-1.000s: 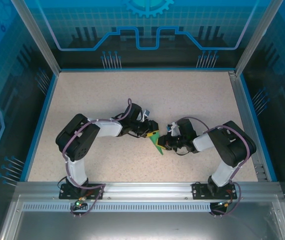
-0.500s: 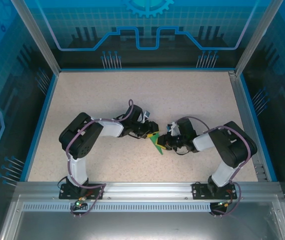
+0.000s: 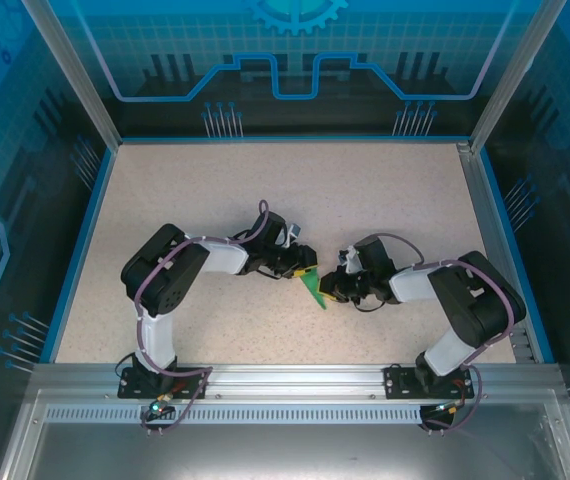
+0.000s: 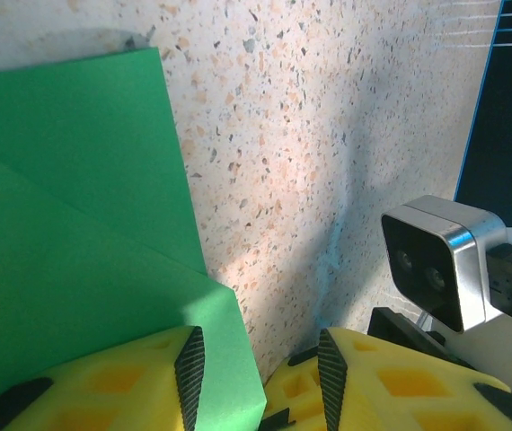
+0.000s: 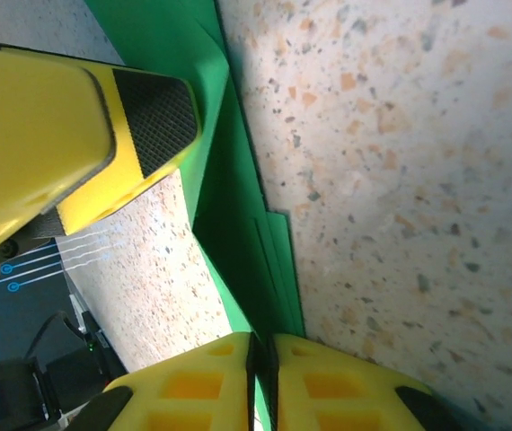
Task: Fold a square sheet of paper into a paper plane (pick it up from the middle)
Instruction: Fold the wing for the fifth time at the center of the table.
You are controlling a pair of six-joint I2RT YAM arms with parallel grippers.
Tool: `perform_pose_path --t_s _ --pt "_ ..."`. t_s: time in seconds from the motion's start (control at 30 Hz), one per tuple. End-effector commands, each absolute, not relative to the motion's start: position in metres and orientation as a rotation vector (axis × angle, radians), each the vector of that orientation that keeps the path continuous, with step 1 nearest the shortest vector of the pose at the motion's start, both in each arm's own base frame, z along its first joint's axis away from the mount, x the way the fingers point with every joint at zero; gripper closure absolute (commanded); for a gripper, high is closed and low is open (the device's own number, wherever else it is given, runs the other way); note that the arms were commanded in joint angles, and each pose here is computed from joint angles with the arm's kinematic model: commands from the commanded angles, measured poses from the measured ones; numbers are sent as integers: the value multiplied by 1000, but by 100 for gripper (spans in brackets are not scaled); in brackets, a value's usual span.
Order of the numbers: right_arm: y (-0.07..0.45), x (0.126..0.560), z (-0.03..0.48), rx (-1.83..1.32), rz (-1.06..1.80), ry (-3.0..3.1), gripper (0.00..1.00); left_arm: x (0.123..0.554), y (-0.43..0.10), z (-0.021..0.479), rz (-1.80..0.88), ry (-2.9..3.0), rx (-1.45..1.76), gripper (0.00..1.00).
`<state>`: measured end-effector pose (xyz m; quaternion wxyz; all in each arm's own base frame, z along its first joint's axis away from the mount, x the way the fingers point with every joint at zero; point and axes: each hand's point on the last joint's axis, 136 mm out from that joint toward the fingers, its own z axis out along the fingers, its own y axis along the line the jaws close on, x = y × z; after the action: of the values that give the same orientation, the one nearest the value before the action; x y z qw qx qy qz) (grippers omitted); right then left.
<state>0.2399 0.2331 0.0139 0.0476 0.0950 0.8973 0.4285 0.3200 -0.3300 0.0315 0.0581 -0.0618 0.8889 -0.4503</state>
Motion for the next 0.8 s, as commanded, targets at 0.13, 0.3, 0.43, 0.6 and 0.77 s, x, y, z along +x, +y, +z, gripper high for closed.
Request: perform_pose_path --t_s 0.13,0.3,0.43,0.6,0.77 --pt "222 218 -10 289 1127 2903 91 316 -323 7 -1276 2761 -195 57" --pt "212 215 -12 285 1015 2929 92 316 -323 6 -1266 2772 -192 57" --pt "215 214 2 227 1053 2898 85 316 -324 6 -1265 2778 -189 57" --pt "217 210 8 167 1052 2917 84 315 -323 5 -1261 2783 -188 57" --pt "216 207 4 156 1026 2946 84 316 -323 4 -1260 2787 -194 57"
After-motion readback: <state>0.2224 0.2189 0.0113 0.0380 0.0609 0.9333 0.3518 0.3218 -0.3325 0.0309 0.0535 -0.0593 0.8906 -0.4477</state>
